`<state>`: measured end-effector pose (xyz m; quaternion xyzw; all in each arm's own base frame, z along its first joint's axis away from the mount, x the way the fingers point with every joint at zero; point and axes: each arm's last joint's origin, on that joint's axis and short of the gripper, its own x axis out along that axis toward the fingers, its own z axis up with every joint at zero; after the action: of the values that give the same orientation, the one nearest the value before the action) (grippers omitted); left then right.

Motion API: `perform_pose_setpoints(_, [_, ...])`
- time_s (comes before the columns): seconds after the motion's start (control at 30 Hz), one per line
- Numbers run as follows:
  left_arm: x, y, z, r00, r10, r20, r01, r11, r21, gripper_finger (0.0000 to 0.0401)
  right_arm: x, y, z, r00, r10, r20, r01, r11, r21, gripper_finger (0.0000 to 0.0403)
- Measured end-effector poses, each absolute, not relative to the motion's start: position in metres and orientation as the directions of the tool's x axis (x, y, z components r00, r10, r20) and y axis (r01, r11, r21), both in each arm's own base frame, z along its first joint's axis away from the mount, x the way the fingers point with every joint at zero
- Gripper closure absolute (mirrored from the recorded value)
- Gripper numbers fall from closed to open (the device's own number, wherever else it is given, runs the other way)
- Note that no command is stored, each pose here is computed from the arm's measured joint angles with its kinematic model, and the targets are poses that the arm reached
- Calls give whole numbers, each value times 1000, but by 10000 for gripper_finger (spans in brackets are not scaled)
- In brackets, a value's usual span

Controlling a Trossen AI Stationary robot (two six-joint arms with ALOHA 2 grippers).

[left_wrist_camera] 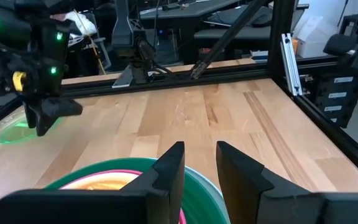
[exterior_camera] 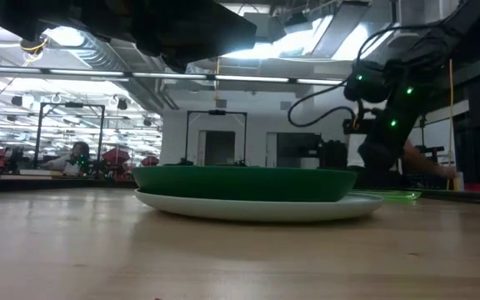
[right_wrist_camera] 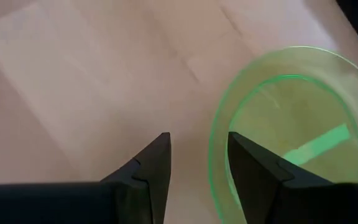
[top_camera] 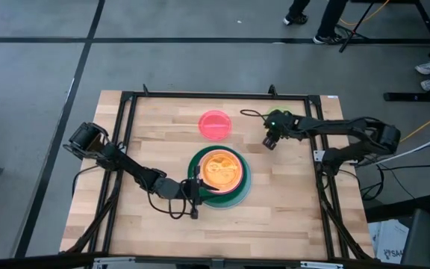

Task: Stack plastic plates
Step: Stack the transparent green plate on top of the transparent orange plate

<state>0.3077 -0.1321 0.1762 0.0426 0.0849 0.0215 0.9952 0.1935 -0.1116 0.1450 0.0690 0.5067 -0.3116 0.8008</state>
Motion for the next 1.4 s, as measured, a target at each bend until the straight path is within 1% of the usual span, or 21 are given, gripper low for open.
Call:
perform_pose_setpoints(0.13, [308, -132, 176, 985, 50, -167, -36, 995, 88, 315, 199, -114, 134, 275, -425, -863, 549, 806, -222, 253])
perform_pose_setpoints(0.3, [308, -132, 176, 985, 51, -167, -36, 995, 88, 315, 200, -118, 125, 191, -493, -849, 565, 763, -316, 253])
perform_pose_setpoints(0.47, [308, -132, 176, 985, 51, -168, -36, 995, 89, 315, 202, -119, 123, 193, -496, -847, 558, 766, -321, 261])
perform_pose_setpoints(0.57, [308, -132, 176, 985, 50, -168, -36, 995, 89, 315, 203, -119, 123, 203, -499, -843, 548, 771, -325, 293])
perform_pose_setpoints(0.73, [308, -132, 176, 985, 51, -168, -36, 995, 89, 315, 202, -121, 122, 182, -523, -833, 531, 765, -364, 375])
perform_pose_setpoints(0.8, [308, -132, 176, 985, 51, -168, -36, 995, 89, 315, 202, -121, 122, 185, -524, -832, 521, 770, -369, 395])
perform_pose_setpoints(0.97, [308, -132, 176, 985, 50, -167, -36, 995, 89, 315, 202, -120, 122, 189, -520, -833, 508, 778, -370, 388])
perform_pose_setpoints(1.07, [308, -132, 176, 985, 51, -167, -36, 995, 89, 315, 205, -115, 122, 201, -518, -832, 472, 795, -381, 399])
perform_pose_setpoints(1.4, [308, -131, 176, 985, 55, -165, -41, 995, 88, 315, 224, -75, 134, 348, -505, -790, 303, 858, -415, 401])
